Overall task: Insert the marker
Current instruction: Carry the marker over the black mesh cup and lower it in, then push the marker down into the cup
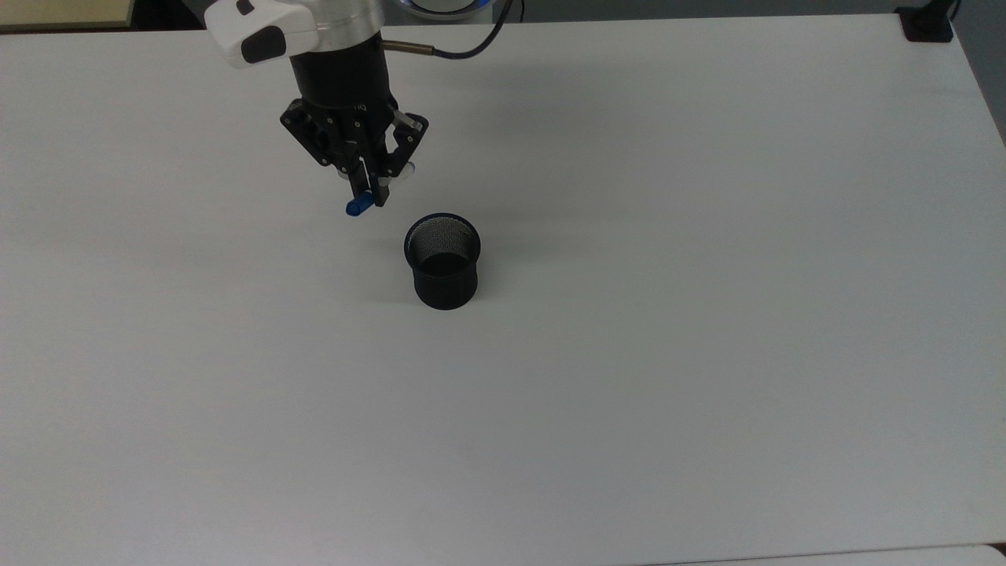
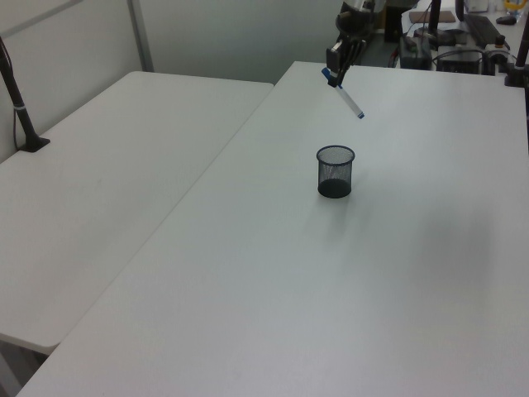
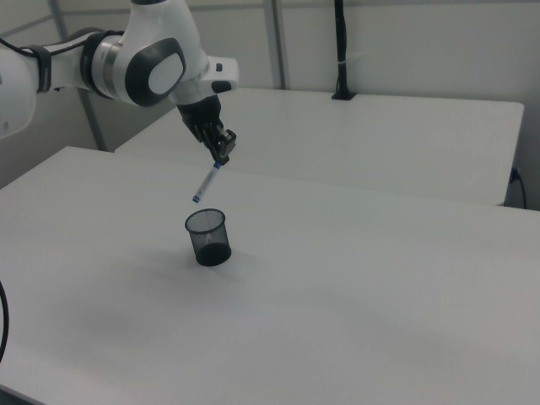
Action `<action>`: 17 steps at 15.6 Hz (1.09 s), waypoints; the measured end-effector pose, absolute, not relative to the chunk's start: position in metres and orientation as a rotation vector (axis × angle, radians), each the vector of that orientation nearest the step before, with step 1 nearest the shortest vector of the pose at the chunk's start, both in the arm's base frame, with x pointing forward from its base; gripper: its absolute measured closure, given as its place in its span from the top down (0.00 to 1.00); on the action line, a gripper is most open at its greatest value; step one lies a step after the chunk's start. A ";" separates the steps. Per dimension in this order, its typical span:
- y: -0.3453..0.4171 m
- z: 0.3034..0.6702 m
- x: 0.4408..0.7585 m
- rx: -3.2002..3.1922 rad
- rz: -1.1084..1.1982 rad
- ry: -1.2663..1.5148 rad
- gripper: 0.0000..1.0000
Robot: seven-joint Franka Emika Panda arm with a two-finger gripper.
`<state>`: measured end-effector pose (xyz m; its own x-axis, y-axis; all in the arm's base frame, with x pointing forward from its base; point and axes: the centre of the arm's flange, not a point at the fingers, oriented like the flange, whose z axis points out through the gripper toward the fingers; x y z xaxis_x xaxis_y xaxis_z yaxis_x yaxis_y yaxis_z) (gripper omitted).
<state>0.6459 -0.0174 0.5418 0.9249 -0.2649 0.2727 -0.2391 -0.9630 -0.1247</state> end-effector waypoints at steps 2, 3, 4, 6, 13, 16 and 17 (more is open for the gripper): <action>-0.011 0.535 0.648 -2.973 -0.472 0.442 0.17; -0.003 0.529 0.649 -2.966 -0.481 0.450 0.17; 0.007 0.520 0.650 -2.964 -0.479 0.452 0.17; 0.030 0.494 0.655 -2.988 -0.459 0.448 0.17; 0.058 0.438 0.669 -3.040 -0.425 0.433 0.17; 0.056 0.432 0.672 -3.060 -0.436 0.431 0.17; 0.054 0.433 0.673 -3.061 -0.440 0.433 0.17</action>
<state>0.6726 0.0543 0.4330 0.9219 -0.2744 0.2735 -0.2691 -0.9614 -0.0575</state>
